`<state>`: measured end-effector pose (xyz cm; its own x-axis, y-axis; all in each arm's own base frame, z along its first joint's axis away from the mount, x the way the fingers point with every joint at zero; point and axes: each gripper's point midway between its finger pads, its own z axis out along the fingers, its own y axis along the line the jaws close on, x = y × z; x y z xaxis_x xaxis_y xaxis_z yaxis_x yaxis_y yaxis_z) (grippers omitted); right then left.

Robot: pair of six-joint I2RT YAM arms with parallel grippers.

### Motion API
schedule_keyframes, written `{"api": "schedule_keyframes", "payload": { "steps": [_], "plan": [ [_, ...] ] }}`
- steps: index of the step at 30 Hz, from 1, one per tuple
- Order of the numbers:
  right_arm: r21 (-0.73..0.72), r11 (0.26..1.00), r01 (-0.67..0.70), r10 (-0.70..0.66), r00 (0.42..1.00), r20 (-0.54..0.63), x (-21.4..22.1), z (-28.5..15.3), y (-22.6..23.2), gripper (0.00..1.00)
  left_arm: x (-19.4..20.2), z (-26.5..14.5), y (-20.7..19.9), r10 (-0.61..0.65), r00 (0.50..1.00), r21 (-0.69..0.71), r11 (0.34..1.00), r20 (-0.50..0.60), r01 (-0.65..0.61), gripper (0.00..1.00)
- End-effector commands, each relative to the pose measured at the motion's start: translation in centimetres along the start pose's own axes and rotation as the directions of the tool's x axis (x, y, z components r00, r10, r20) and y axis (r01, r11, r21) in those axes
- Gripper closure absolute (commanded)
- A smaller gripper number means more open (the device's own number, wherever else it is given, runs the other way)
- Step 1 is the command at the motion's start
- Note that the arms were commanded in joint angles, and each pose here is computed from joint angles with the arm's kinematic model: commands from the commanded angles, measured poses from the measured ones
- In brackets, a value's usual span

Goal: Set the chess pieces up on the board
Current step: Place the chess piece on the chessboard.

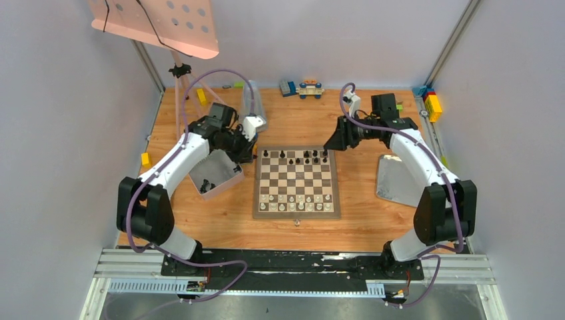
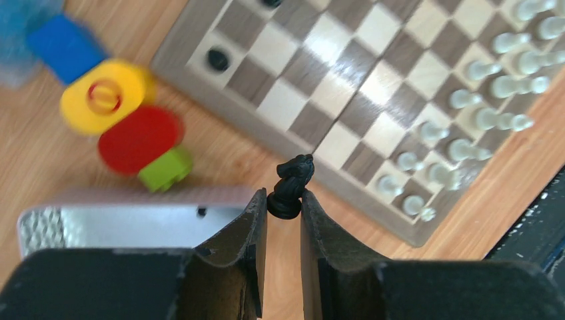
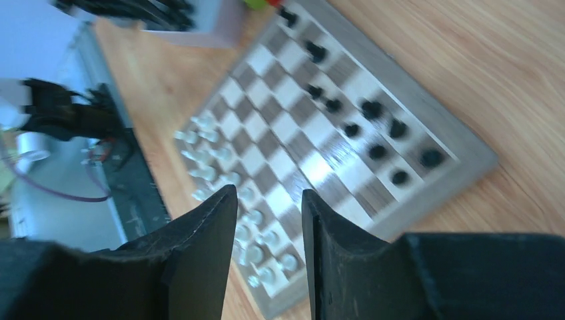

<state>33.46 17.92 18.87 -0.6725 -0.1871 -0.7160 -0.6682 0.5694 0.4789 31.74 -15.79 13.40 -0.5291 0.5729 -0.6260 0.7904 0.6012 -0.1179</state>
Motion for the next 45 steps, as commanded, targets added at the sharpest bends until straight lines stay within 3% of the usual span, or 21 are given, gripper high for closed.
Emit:
{"api": "schedule_keyframes", "payload": {
  "steps": [1,17,33,45],
  "plan": [
    [-0.292,0.956,0.033,-0.019,0.998,0.052,-3.9,2.1,6.7,0.58,-5.9,-0.7,-3.6,0.106,0.981,0.042,0.993,0.161,-0.114,0.80],
    [-0.503,0.840,-0.203,0.145,0.978,-0.153,-4.7,10.5,9.7,0.54,-8.8,-0.6,-6.5,0.181,0.955,-0.017,0.983,0.235,-0.183,0.81],
    [-0.550,0.807,-0.216,0.122,0.971,-0.203,-4.0,12.5,12.1,0.58,-8.5,-0.1,-6.8,0.220,0.954,-0.051,0.975,0.205,-0.214,0.81],
    [-0.553,0.807,-0.207,0.110,0.973,-0.203,-4.0,13.1,12.4,0.71,-8.2,0.0,-7.1,0.223,0.954,-0.041,0.975,0.202,-0.219,0.81]
  ]
}}
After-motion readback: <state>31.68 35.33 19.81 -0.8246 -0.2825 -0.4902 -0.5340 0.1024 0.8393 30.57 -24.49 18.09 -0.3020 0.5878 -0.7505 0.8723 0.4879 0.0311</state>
